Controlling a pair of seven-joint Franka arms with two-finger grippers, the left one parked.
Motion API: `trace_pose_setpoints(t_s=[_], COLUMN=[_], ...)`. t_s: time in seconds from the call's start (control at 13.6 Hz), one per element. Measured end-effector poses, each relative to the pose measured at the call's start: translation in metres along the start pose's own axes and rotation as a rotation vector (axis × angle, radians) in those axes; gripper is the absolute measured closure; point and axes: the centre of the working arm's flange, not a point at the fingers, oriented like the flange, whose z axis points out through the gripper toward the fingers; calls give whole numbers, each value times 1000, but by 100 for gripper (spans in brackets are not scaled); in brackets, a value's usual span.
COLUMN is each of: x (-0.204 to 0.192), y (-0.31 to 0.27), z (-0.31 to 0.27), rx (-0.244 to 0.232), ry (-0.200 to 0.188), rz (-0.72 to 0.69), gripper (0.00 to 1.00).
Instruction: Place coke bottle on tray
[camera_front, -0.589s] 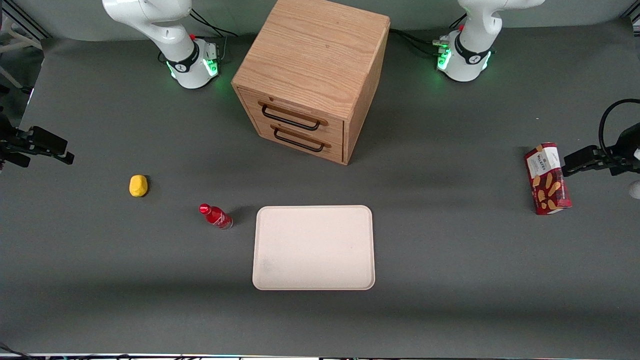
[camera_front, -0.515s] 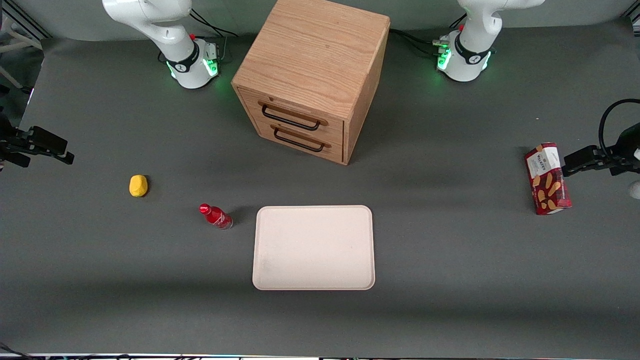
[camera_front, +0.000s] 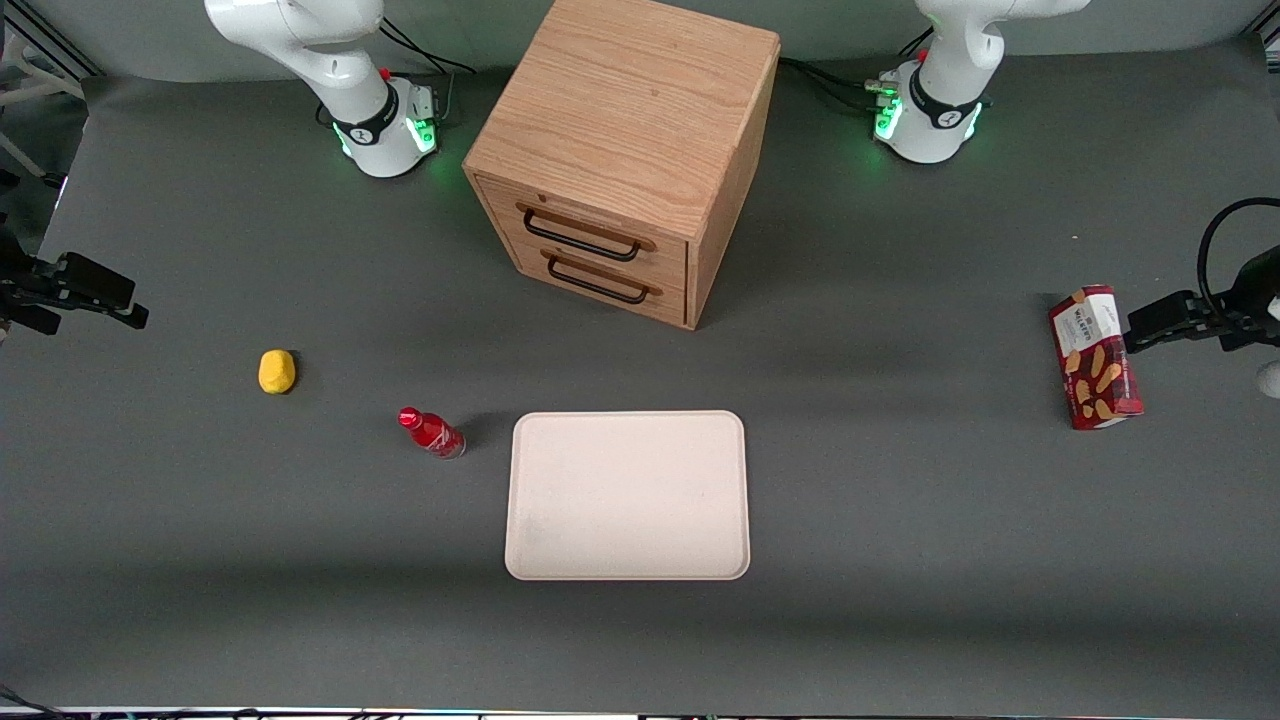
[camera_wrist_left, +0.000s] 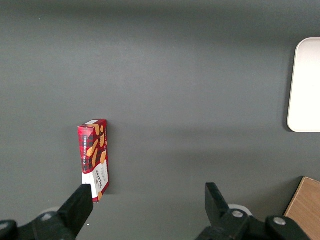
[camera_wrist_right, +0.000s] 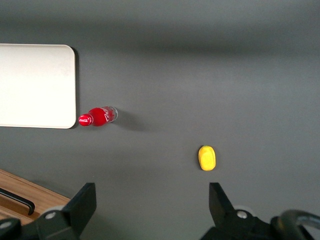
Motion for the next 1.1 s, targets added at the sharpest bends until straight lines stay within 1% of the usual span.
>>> trace_pose_setpoints(t_s=[0.37, 0.44, 0.59, 0.81, 0.96, 1.1], x=[1, 4, 15, 31, 39, 44], y=[-10, -26, -81, -157, -193, -214], z=[2, 5, 10, 21, 31, 41], rx=[2, 4, 12, 18, 20, 20], ry=[-3, -6, 3, 11, 11, 6], rz=[-8, 0, 31, 23, 24, 8], gripper=[0, 0, 0, 0, 0, 0])
